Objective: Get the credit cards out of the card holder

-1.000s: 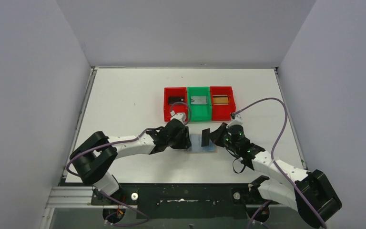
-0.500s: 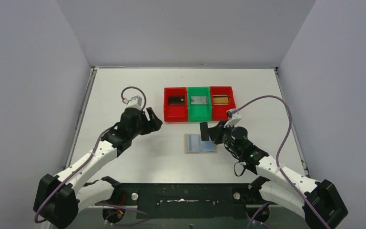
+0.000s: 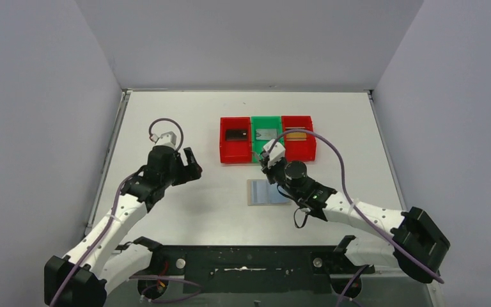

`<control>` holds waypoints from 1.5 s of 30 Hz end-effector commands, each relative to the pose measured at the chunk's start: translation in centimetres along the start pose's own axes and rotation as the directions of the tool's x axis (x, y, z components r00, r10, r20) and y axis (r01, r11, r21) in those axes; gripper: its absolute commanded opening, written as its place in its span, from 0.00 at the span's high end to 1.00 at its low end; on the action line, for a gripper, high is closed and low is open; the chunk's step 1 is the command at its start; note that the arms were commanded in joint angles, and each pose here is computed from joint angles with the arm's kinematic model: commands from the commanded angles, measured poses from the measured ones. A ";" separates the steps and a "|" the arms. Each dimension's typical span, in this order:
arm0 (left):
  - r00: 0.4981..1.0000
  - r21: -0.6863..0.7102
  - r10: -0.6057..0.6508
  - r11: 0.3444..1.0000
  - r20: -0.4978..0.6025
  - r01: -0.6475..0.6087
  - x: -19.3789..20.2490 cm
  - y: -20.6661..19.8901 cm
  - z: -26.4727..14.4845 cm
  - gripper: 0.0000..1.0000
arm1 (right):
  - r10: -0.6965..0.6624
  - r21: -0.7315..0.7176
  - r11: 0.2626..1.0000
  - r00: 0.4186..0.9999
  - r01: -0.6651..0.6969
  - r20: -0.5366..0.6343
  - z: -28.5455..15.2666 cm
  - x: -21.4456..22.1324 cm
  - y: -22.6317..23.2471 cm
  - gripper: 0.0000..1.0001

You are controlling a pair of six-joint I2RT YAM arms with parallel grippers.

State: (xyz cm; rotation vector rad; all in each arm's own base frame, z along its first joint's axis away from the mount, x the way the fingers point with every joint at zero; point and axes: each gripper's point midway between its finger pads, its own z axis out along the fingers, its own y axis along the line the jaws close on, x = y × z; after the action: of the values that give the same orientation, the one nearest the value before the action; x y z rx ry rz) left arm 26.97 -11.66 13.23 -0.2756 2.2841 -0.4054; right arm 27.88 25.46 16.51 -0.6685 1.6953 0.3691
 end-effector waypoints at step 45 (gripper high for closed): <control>0.966 -0.014 0.030 1.000 0.258 -0.027 -5.4 1.1 -5.2 0.16 | -0.841 -0.302 0.516 0.541 0.801 -0.001 22.1 0.7 -4.3 1.00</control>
State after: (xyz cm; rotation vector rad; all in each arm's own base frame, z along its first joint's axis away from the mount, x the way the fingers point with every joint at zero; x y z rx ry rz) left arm 25.98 -7.67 17.99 -0.2961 2.0949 -0.2919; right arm 44.78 34.61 8.45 -1.6941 1.3435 -0.0600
